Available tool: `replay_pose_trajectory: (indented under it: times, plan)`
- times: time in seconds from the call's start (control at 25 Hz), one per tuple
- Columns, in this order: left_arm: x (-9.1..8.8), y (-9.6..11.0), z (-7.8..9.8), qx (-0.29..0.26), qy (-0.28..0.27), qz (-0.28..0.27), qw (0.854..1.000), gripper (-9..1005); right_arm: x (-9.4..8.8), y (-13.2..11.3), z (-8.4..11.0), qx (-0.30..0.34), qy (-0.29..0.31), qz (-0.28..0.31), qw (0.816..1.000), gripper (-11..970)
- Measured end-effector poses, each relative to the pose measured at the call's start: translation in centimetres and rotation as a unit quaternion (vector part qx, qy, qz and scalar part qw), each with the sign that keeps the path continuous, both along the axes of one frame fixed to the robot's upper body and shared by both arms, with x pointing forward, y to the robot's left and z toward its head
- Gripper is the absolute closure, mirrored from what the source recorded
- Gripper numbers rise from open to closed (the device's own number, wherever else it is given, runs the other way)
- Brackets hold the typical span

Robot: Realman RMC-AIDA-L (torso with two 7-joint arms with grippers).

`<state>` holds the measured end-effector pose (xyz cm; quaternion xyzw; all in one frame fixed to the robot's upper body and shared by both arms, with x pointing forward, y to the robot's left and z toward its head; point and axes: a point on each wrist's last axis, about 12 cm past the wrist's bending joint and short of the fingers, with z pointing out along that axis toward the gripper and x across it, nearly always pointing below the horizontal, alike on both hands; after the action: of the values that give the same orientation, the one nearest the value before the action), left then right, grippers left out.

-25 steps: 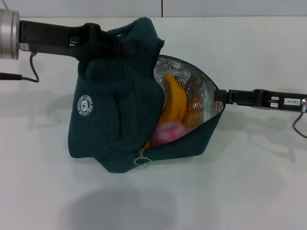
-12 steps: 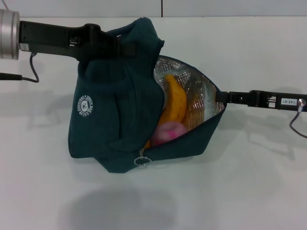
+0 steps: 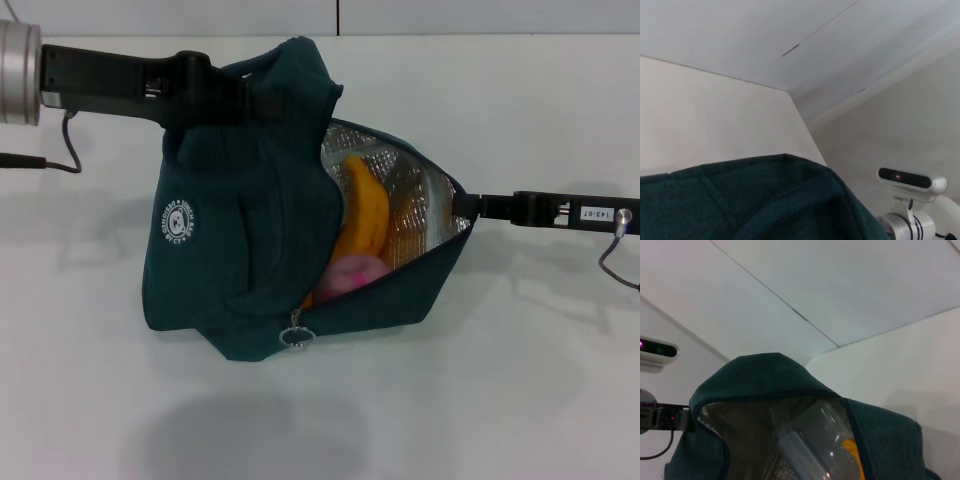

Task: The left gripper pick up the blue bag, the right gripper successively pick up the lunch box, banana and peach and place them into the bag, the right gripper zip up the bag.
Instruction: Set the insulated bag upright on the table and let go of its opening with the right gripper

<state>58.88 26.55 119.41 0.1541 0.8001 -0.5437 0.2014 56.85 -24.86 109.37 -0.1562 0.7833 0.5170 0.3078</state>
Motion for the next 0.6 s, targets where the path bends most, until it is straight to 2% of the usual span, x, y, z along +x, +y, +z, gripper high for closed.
replay_pose_trajectory:
  times: [0.28,0.6]
  plan:
    - [-0.1,0.0,0.0,-0.001,0.000,-0.001,1.000,961,-0.1,0.0,0.4,0.010,-0.019,0.005,1.000,945]
    - [-0.4,-0.4,0.5,-0.016,0.000,-0.028,0.999,961,-0.2,-0.7,2.7,0.059,-0.083,0.017,0.995,945]
